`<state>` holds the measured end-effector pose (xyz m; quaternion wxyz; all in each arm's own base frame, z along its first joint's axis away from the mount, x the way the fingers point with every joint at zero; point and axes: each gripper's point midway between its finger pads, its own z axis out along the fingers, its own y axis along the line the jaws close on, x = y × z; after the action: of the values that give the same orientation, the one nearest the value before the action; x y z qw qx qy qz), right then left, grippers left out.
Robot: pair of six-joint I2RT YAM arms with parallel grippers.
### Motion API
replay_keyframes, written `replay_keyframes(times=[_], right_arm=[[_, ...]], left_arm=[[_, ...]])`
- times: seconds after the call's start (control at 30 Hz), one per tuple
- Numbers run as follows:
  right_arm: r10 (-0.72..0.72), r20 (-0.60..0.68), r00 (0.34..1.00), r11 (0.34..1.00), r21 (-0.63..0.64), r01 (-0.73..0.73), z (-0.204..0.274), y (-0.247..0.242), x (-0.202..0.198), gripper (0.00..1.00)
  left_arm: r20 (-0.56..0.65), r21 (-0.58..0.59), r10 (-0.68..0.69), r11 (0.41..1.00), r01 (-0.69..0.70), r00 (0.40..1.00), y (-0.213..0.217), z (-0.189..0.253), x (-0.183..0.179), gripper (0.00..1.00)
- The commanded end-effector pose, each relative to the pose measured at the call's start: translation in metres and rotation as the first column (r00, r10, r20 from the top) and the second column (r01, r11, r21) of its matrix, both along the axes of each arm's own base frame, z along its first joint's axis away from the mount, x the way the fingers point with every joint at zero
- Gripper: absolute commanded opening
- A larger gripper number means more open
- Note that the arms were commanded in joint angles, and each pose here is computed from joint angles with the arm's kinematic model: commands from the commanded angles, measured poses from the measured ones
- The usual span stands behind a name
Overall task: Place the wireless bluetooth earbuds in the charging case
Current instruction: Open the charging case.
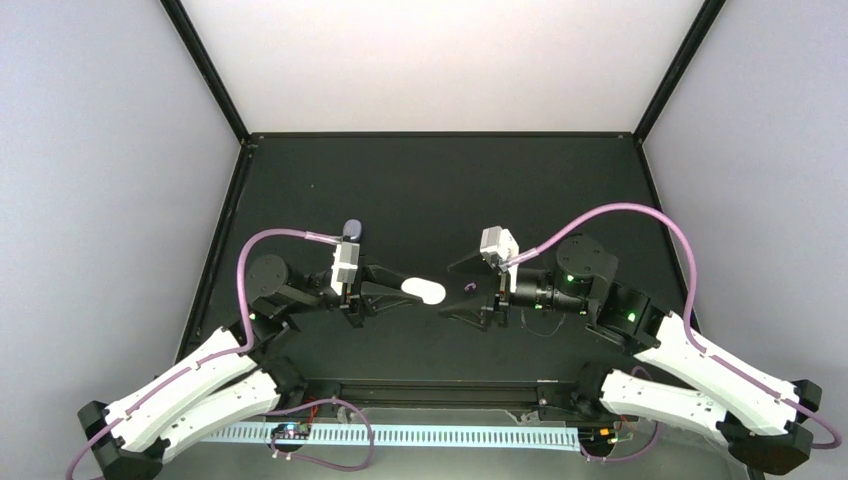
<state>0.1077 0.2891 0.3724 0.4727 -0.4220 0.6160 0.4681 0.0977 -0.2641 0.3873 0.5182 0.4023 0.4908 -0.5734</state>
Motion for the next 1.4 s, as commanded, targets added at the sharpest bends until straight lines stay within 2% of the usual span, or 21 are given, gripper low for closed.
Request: replay_keyframes(times=[0.0, 0.13, 0.43, 1.03, 1.37], right_arm=[[0.095, 0.057, 0.994, 0.994, 0.047, -0.097, 0.014, -0.002, -0.019, 0.81], [-0.003, 0.059, 0.998, 1.0, 0.004, 0.003, 0.005, -0.003, 0.0, 0.78], [0.005, 0.025, 1.0, 1.0, 0.002, -0.005, 0.004, 0.006, 0.003, 0.75], [-0.176, -0.009, 0.984, 0.984, -0.011, 0.176, 0.0, -0.001, 0.033, 0.7], [-0.221, -0.02, 0.975, 0.975, 0.004, 0.221, 0.003, -0.006, 0.039, 0.71]], left_arm=[[0.068, 0.002, -0.03, 1.0, 0.03, 0.997, 0.0, -0.006, -0.007, 0.02], [0.079, -0.007, -0.022, 1.0, 0.022, 0.997, 0.0, -0.009, -0.007, 0.01], [0.101, -0.009, -0.042, 0.999, 0.043, 0.994, 0.001, -0.006, -0.011, 0.02], [0.115, 0.012, -0.089, 0.996, 0.088, 0.989, -0.001, -0.012, -0.018, 0.02], [0.116, 0.021, -0.09, 0.996, 0.089, 0.989, -0.001, -0.014, -0.018, 0.02]])
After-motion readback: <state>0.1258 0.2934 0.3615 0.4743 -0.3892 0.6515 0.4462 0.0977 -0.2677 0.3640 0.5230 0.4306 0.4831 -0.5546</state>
